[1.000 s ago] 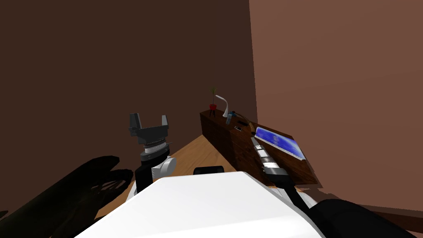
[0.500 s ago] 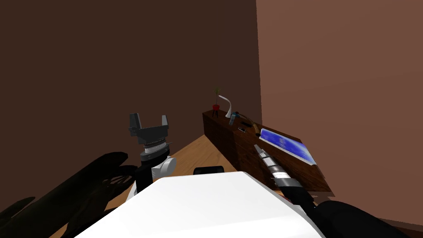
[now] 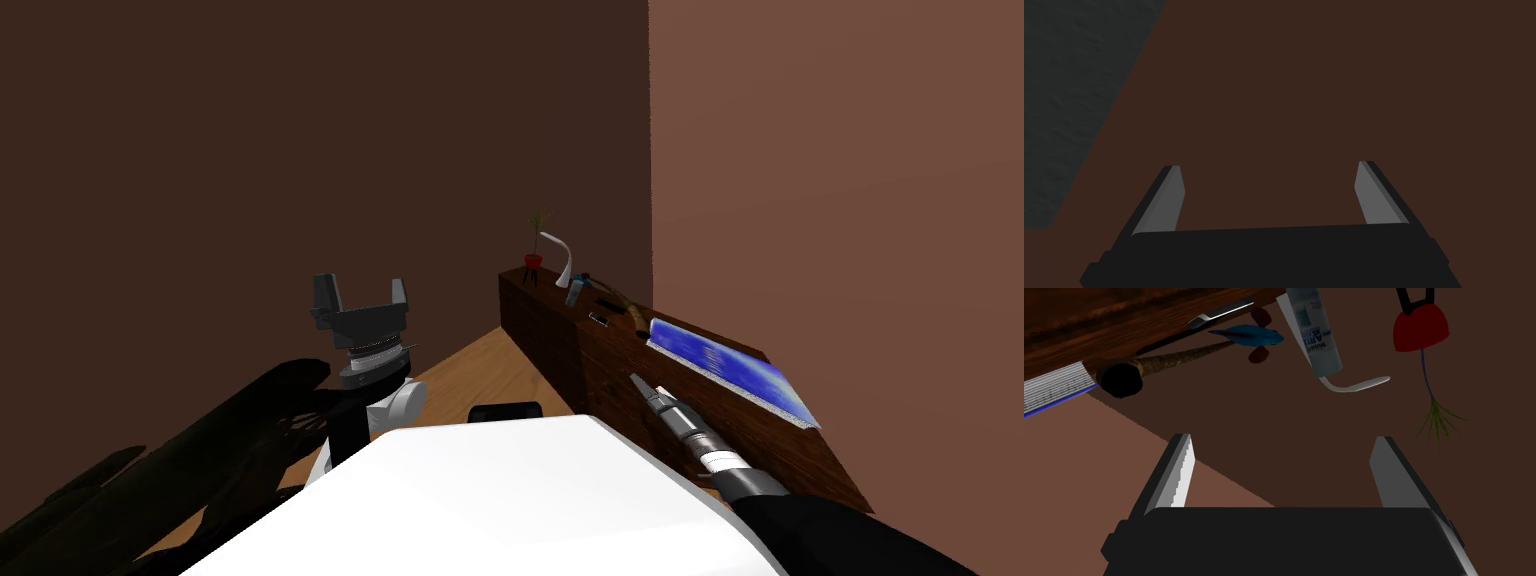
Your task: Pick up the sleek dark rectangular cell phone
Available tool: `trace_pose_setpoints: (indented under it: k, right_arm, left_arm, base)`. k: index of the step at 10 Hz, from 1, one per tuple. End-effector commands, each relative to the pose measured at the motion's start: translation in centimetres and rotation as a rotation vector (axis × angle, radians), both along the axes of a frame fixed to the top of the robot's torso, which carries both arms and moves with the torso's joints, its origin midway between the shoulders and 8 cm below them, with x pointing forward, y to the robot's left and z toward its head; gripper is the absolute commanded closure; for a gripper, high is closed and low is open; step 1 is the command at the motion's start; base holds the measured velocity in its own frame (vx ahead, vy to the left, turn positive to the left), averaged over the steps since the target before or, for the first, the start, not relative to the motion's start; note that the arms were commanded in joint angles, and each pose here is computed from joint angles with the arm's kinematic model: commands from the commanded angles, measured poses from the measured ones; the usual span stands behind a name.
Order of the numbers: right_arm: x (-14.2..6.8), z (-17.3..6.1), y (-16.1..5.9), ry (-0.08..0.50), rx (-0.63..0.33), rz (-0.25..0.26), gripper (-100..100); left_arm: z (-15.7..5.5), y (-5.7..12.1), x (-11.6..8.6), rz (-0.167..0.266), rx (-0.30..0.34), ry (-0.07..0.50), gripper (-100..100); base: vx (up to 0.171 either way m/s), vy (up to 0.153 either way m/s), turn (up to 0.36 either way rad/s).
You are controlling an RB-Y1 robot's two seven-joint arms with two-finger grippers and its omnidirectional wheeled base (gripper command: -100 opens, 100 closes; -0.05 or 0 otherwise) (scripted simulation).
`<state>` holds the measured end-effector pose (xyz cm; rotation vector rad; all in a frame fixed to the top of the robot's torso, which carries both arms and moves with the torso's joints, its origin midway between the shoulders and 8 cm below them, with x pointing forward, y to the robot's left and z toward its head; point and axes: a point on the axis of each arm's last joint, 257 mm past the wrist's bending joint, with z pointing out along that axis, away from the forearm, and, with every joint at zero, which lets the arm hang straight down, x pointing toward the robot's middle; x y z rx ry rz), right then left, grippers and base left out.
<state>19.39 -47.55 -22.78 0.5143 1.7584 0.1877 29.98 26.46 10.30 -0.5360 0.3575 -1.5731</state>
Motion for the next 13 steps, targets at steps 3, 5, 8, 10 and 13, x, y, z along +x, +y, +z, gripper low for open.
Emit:
trace_pose_setpoints:
  k: [3, 5, 8, 10, 13]
  right_arm:
    - [-4.7, -2.2, -3.3, 0.181, -0.115, 0.016, -100]
    - [-7.3, -3.1, -4.6, 0.273, -0.164, 0.030, -100]
    - [-11.1, -4.3, -7.0, 0.422, -0.253, 0.073, -100]
    - [-13.5, -4.8, -8.0, 0.507, -0.291, 0.098, -100]
    - [-17.5, -5.4, -9.8, 0.648, -0.355, 0.148, -100]
  left_arm:
    - [0.0, 0.0, 0.0, 0.000, 0.000, 0.000, 0]
    - [0.0, 0.0, 0.0, 0.000, 0.000, 0.000, 0]
    - [0.0, 0.0, 0.0, 0.000, 0.000, 0.000, 0]
    - [0.0, 0.0, 0.0, 0.000, 0.000, 0.000, 0]
    - [0.0, 0.0, 0.0, 0.000, 0.000, 0.000, 0]
  base:
    - [0.052, 0.039, 0.100]
    - [0.097, 0.040, 0.153]
    - [0.075, 0.031, 0.110]
    - [0.077, 0.013, 0.098]
    - [0.113, -0.005, 0.149]
